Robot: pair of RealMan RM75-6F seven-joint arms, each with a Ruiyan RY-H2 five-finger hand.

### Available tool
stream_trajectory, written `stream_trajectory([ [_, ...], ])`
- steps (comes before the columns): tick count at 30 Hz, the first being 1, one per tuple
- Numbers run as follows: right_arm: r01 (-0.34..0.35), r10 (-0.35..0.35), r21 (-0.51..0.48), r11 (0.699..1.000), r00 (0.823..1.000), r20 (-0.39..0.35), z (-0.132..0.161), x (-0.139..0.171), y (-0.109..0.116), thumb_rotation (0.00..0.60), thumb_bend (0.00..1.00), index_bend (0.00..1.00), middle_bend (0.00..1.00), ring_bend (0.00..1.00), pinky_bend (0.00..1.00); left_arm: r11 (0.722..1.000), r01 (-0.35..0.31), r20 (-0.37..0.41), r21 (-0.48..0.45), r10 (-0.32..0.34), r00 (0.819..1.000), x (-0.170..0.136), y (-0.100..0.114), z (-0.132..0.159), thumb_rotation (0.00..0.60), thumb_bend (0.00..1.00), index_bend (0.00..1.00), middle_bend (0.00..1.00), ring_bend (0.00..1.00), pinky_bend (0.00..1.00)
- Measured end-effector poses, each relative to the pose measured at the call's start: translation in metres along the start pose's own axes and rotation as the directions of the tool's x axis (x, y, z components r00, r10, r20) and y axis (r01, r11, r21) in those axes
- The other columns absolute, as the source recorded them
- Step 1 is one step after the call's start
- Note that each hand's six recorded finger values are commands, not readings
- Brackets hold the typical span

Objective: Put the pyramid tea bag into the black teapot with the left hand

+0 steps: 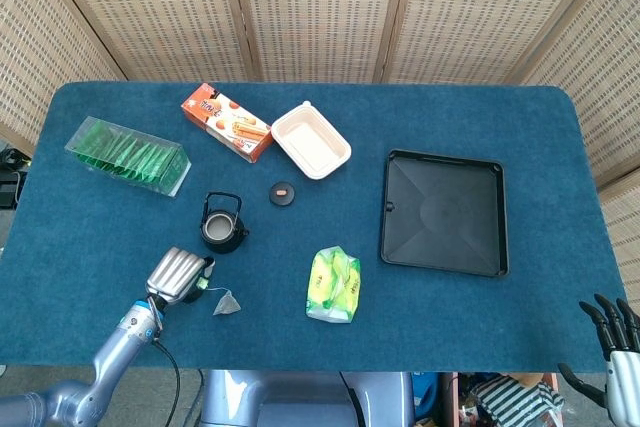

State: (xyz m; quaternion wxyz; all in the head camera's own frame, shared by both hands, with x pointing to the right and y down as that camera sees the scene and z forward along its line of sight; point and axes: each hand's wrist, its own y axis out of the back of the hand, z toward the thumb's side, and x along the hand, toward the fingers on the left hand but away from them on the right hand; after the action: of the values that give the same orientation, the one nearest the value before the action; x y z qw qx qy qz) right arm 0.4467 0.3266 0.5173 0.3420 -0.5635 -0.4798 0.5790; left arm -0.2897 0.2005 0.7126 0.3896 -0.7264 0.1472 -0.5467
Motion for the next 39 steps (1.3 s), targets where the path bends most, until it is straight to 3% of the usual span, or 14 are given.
stream_trajectory([
  [21,-0.005,0.005,-0.001,1.000,1.000,0.014,-0.0028,0.0030,-0.0013,0.600,0.10,0.20,0.20,0.06,0.17,1.000,0.028,0.001,0.000,-0.028,1.000,0.0072,-0.0037,0.0046,0.600,0.27,0.53,0.72,0.67,0.68],
  [39,-0.009,0.009,-0.001,1.000,1.000,0.020,-0.0036,0.0031,-0.0022,0.600,0.10,0.20,0.20,0.06,0.17,0.999,0.051,-0.009,-0.013,-0.051,0.999,0.0075,-0.0070,0.0017,0.600,0.38,0.56,0.73,0.67,0.68],
])
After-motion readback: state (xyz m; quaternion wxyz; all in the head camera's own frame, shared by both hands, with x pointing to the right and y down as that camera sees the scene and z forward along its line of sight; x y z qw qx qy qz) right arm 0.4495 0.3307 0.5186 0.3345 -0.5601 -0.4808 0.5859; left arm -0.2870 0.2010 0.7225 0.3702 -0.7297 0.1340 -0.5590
